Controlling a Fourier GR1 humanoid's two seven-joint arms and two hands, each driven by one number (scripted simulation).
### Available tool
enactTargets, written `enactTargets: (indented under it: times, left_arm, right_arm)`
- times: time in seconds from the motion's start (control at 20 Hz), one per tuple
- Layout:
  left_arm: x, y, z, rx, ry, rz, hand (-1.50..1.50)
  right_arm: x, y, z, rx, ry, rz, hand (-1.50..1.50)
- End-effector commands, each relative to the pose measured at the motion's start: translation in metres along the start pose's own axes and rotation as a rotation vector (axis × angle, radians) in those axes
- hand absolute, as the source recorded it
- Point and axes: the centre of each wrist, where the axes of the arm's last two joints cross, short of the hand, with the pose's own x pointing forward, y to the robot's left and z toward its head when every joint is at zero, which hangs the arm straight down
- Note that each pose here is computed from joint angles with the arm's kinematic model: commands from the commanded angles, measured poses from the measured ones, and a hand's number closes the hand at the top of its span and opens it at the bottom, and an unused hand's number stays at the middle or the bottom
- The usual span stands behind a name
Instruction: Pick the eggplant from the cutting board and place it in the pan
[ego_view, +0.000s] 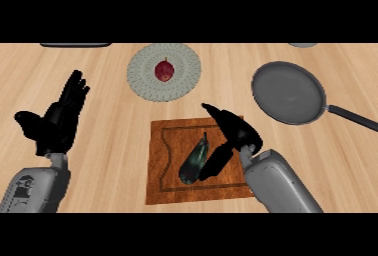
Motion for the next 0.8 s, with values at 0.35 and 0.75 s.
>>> enactTargets:
  times: [0.35, 0.75]
  left_arm:
    - [-0.002, 0.002, 0.007, -0.003, -0.007, -0.008, 0.0]
    - [-0.012, 0.006, 0.018, -0.001, -0.007, 0.001, 0.0]
  right_arm:
    - [-0.004, 0.003, -0.008, 0.075, 0.118, 0.169, -1.5]
    - [-0.013, 0.022, -0.03, 0.125, 0.147, 0.176, -1.5]
